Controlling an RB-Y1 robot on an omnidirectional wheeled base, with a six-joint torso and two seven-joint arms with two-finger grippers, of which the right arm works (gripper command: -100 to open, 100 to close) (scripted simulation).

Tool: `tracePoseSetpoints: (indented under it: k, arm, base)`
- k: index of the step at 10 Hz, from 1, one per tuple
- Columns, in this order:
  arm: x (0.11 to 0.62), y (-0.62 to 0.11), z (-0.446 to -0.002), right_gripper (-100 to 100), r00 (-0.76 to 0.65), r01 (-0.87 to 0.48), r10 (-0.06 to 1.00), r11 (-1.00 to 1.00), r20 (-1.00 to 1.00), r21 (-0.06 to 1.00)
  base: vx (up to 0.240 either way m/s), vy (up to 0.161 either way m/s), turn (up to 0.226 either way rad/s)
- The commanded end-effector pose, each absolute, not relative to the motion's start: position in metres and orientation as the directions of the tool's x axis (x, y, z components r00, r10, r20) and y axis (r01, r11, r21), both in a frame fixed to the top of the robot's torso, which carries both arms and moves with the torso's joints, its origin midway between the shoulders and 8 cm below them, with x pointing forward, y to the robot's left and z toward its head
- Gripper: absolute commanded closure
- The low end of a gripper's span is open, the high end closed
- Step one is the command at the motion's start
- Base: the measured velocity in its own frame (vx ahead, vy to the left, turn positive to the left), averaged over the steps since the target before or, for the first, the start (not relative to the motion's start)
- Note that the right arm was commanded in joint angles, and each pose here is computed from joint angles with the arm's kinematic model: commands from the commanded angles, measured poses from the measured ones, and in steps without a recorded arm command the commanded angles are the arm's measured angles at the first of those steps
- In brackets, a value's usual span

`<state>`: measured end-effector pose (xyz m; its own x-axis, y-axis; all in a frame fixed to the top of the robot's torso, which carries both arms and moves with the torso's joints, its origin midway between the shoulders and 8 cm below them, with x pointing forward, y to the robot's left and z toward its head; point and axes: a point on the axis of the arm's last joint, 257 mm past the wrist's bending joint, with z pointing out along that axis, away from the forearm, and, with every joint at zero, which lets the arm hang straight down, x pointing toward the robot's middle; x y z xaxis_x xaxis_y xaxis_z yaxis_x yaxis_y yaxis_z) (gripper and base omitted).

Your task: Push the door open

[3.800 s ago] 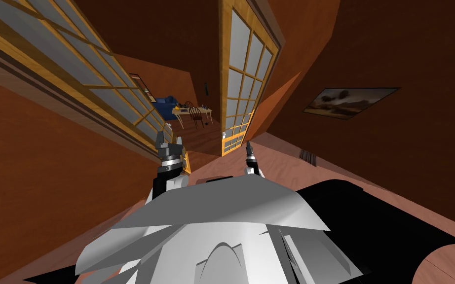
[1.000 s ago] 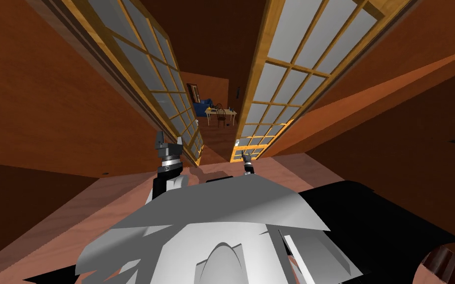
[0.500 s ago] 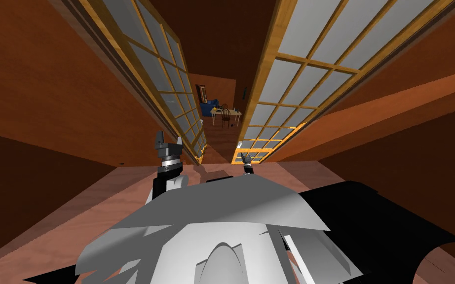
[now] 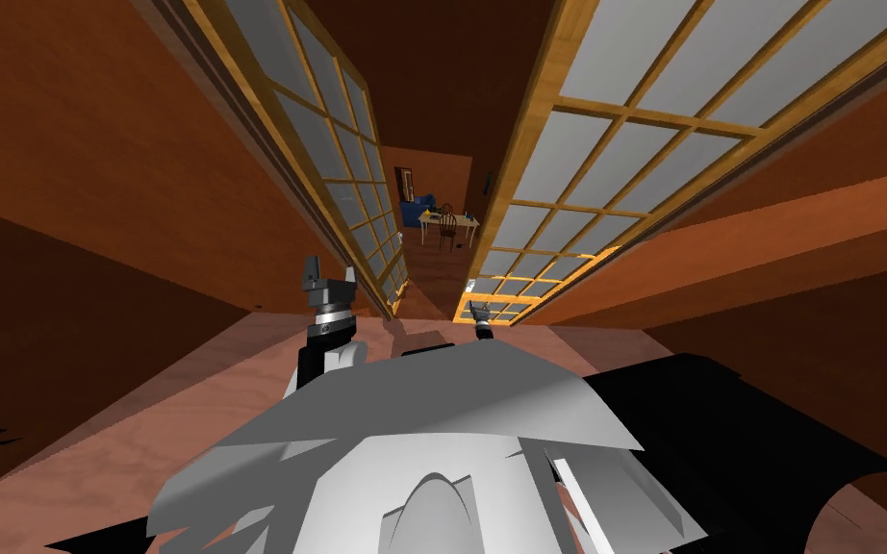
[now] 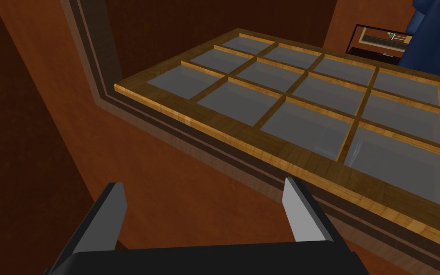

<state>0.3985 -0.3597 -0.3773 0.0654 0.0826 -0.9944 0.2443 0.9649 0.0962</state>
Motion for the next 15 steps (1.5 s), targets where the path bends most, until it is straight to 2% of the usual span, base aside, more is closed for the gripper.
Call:
tracePoseSetpoints:
  k: [1,4,6,15]
  arm:
    - [0.395,-0.363,-0.385,-100,0.04,0.254,0.048,0.966,-0.998,0.056]
    - [0.392,-0.364,-0.396,-100,0.007,0.263,0.008,0.965,-1.0,0.009]
    - [0.392,-0.365,-0.394,-100,0.013,0.265,0.014,0.964,-1.0,0.017]
    - [0.389,-0.367,-0.398,-100,0.012,0.283,0.016,0.959,-1.0,0.019]
  base:
    - [0.015,-0.068,0.189]
    - [0.017,-0.063,0.164]
    - [0.059,-0.033,0.018]
    - [0.175,-0.06,0.024]
